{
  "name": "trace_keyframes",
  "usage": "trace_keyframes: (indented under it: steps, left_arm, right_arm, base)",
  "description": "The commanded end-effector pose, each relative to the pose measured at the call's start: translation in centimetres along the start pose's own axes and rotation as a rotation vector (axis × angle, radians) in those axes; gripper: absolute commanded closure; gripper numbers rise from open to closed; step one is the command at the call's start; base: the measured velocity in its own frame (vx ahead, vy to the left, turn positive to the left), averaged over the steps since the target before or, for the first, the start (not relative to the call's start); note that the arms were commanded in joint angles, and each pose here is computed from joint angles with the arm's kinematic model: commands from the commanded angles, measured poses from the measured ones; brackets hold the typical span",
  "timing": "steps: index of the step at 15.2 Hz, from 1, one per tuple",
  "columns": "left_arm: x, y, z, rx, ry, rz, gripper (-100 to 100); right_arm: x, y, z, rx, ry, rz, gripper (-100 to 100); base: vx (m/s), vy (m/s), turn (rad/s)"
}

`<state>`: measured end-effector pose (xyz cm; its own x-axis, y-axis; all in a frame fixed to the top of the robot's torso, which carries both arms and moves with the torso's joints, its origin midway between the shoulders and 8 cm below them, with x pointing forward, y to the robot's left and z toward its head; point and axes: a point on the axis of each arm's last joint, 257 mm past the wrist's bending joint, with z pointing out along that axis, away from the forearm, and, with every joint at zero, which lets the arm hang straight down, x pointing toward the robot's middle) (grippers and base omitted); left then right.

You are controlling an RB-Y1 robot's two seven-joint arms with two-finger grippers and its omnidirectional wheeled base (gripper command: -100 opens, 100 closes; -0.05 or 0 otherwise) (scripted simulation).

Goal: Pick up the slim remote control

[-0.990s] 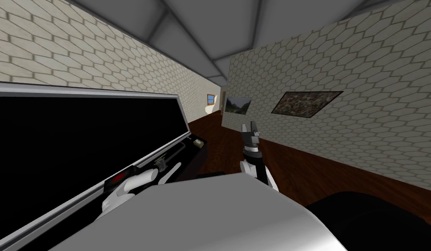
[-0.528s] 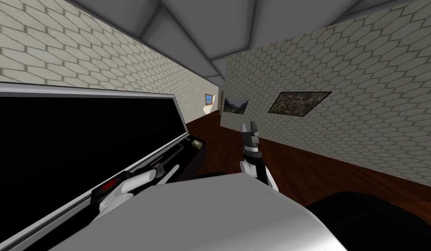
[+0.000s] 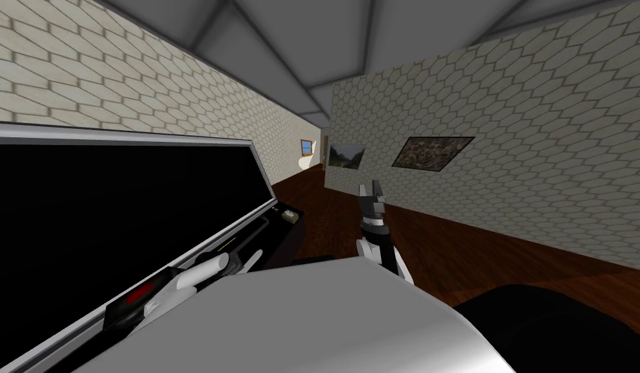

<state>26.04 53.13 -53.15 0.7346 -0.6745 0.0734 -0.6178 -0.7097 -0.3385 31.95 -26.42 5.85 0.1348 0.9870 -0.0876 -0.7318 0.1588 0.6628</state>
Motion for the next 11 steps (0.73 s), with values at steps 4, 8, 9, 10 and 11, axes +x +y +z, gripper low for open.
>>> trace_keyframes:
  steps: [4,8,9,10,11]
  left_arm:
    - [-1.8,3.5,0.7,-0.124,-0.044,-0.086,-100]
    - [-3.2,6.9,0.8,-0.239,-0.082,-0.170,-100]
    - [-3.5,7.8,0.8,-0.269,-0.092,-0.191,-100]
    - [-3.8,8.6,0.8,-0.294,-0.101,-0.208,-100]
    - [-4.0,9.4,0.8,-0.315,-0.108,-0.221,-100]
  right_arm:
    - [0.0,0.0,0.0,0.000,0.000,0.000,0]
    - [0.0,0.0,0.0,0.000,0.000,0.000,0]
    - [0.0,0.0,0.0,0.000,0.000,0.000,0]
    - [0.0,0.0,0.0,0.000,0.000,0.000,0]
    - [0.0,0.0,0.0,0.000,0.000,0.000,0]
  base:
    - [0.025,0.016,-0.077]
    - [0.032,0.024,-0.080]
    - [0.035,0.033,-0.076]
    - [0.045,0.049,-0.088]
    - [0.047,0.062,-0.083]
